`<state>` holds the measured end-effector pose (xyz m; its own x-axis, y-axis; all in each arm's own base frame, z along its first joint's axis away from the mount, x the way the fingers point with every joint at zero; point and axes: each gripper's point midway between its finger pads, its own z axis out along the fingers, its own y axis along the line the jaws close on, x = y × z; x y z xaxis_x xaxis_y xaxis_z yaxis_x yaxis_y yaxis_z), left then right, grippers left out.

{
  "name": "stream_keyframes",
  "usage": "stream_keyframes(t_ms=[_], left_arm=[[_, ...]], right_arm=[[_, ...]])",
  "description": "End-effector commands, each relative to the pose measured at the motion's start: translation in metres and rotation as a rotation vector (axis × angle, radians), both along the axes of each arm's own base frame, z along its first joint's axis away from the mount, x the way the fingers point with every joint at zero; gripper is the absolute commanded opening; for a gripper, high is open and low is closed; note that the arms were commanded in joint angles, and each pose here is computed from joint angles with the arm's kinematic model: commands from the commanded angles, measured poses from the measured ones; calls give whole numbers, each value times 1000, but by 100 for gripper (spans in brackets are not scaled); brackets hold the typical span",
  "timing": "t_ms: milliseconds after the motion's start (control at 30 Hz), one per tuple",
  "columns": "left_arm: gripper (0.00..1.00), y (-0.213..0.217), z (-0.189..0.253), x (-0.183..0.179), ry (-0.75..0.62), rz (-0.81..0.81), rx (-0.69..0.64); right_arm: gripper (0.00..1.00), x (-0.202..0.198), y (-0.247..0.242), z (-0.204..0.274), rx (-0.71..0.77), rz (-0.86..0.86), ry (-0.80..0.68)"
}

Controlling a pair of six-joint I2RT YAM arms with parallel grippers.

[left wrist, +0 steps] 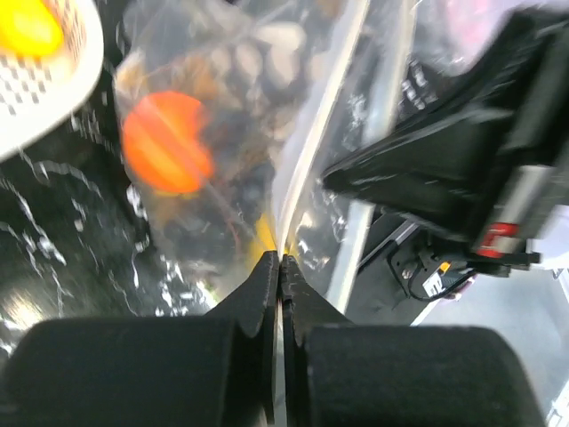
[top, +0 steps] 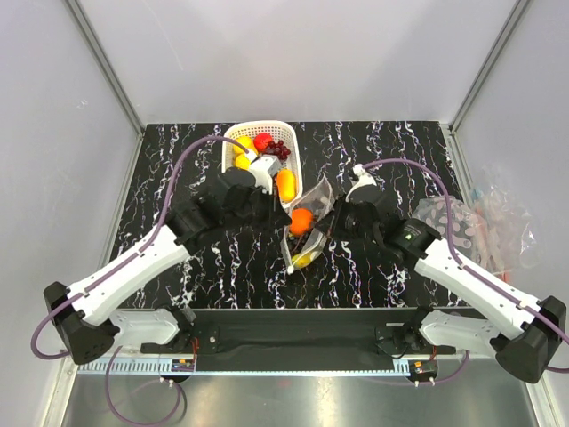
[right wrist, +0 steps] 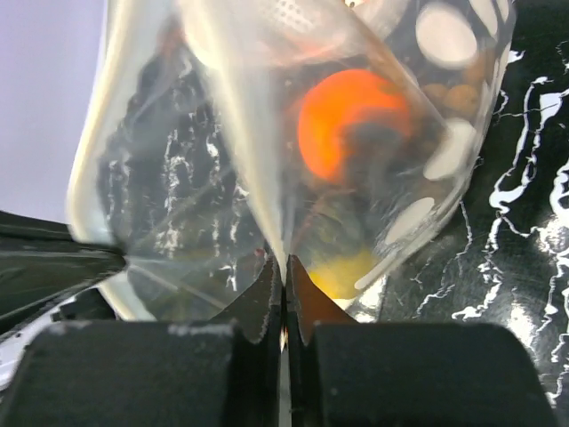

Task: Place the food in the zip-top bag and seal the zipper
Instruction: Adjust the zipper food storage bag at the center of the board.

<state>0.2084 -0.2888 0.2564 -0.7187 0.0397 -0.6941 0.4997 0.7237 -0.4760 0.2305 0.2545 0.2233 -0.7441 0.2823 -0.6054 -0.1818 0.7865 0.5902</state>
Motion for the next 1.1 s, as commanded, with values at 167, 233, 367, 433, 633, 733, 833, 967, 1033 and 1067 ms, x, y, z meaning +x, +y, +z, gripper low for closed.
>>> stream_keyframes(t_ms=[167, 233, 367, 433, 633, 733, 833, 967, 1033, 1067], left_arm=[[0, 5, 8, 19, -5, -141, 21], [0, 1, 1, 23, 8, -182, 36], [0, 3, -6, 29, 12, -175, 79], [0, 6, -5, 29, -2, -172, 85], [0, 12, 1, 25, -40, -164, 77], [0, 15, 4, 24, -52, -163, 77], [1, 16, 7, 23, -62, -163, 80], [2, 19, 9, 22, -73, -164, 84], [2, 20, 11, 22, -83, -160, 81], [2, 19, 12, 22, -87, -162, 75]], right_arm=[[53, -2, 29, 39, 142, 42, -23], [54, 3, 31, 40, 135, 39, -34], [53, 11, 40, 42, 117, 49, -39], [57, 14, 40, 42, 95, 53, -44], [84, 19, 20, 49, 22, 4, -118], [86, 24, 5, 55, -46, -26, -152], [89, 28, -4, 61, -97, -49, -155], [100, 36, -3, 65, -78, -140, -94], [100, 40, -7, 67, -67, -202, -68], [100, 43, -5, 63, -44, -246, -28]])
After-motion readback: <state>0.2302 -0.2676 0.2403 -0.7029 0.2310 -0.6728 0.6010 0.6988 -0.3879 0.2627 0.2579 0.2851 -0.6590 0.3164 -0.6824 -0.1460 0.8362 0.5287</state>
